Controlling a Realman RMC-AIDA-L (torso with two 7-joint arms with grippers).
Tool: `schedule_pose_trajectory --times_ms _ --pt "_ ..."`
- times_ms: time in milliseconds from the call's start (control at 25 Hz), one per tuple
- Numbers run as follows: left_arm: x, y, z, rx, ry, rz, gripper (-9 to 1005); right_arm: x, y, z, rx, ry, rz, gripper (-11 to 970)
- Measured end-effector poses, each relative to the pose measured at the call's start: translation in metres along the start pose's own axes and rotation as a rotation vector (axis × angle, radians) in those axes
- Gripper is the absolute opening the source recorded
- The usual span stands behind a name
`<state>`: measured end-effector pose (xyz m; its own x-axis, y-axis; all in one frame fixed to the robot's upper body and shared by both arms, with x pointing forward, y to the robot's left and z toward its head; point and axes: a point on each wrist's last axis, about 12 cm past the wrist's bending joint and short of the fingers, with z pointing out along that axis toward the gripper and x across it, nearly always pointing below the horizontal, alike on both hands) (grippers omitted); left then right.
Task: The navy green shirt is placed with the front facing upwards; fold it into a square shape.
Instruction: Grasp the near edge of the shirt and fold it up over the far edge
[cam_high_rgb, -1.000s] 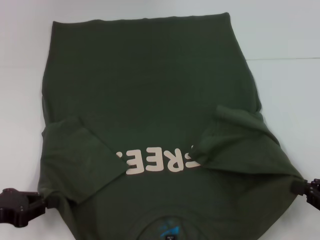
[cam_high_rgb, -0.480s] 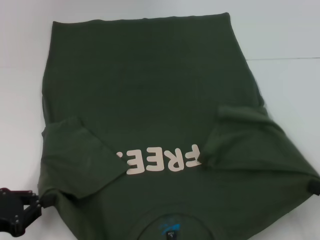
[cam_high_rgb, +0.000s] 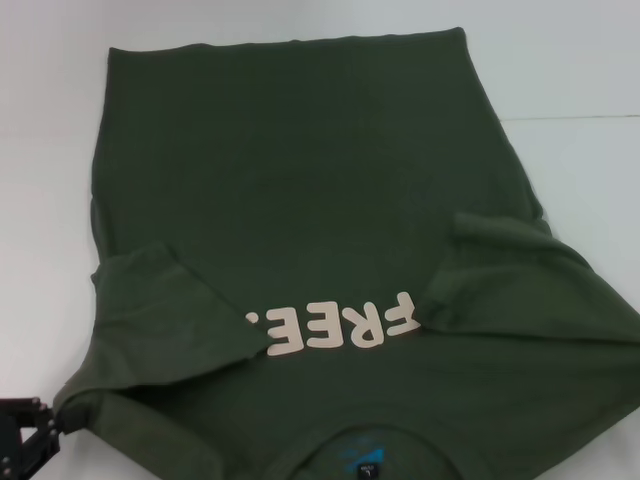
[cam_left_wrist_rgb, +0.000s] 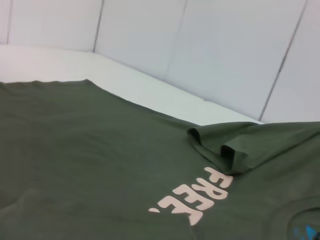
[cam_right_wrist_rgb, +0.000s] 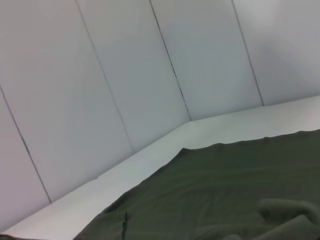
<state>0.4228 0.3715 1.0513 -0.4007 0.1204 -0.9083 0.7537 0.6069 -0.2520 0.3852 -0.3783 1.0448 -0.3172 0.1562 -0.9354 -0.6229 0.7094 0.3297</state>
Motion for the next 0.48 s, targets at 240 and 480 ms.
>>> schedule_pose_trajectory --times_ms 240,480 --pt "0.003 -0.009 -0.012 0.025 0.0 0.026 30 0.005 0.007 -0.009 0.01 -0.023 -0.022 30" --pt "0.006 -0.012 -0.019 0.015 0.007 0.035 30 0.013 0.022 -0.02 -0.012 -0.088 -0.079 30"
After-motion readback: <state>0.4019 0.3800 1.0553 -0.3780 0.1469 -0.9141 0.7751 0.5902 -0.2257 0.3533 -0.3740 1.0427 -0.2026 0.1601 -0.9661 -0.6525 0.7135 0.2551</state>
